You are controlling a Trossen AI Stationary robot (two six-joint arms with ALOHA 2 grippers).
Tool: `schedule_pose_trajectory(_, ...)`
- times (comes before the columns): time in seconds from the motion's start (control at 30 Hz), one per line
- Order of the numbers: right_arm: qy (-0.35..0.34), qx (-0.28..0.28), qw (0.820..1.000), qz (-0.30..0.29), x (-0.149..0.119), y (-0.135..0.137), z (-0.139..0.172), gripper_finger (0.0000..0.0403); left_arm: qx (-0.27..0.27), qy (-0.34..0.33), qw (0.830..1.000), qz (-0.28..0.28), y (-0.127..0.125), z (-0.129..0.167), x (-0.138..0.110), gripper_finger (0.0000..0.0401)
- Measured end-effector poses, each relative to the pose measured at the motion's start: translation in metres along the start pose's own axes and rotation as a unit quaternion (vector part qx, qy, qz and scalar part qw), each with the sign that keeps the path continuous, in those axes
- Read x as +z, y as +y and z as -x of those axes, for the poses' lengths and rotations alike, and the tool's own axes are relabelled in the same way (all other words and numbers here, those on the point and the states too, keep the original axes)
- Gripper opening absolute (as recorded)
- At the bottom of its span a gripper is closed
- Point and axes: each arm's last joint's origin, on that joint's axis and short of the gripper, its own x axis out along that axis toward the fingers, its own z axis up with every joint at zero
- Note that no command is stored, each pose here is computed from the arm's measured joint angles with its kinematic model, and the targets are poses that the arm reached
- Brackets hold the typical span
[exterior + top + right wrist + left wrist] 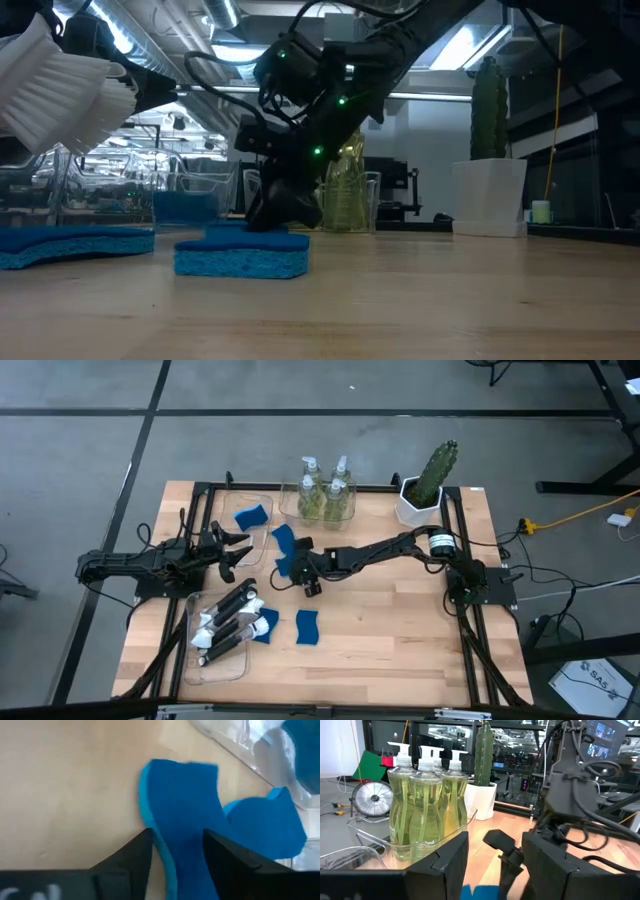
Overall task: Pick & Place Kitchen Sink Supplies
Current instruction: Put the blue sponge into the top left transparent bin
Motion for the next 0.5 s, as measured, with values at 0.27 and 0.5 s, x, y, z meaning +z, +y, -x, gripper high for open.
schedule_pose_trajectory(0.27,-0.021,0.016,1.000,-0.009,-0.0009,-0.0061,-0.0019,0.0043,0.000,0.000,1.000,0.000,0.0000,0.0000,0.0000,0.0180)
schedule_pose_trajectory(0.5,-0.028,0.025,0.998,-0.045,0.0006,-0.0088,-0.0017,0.0004,0.000,0.000,1.000,0.000,0.0000,0.0000,0.0000,0.0180)
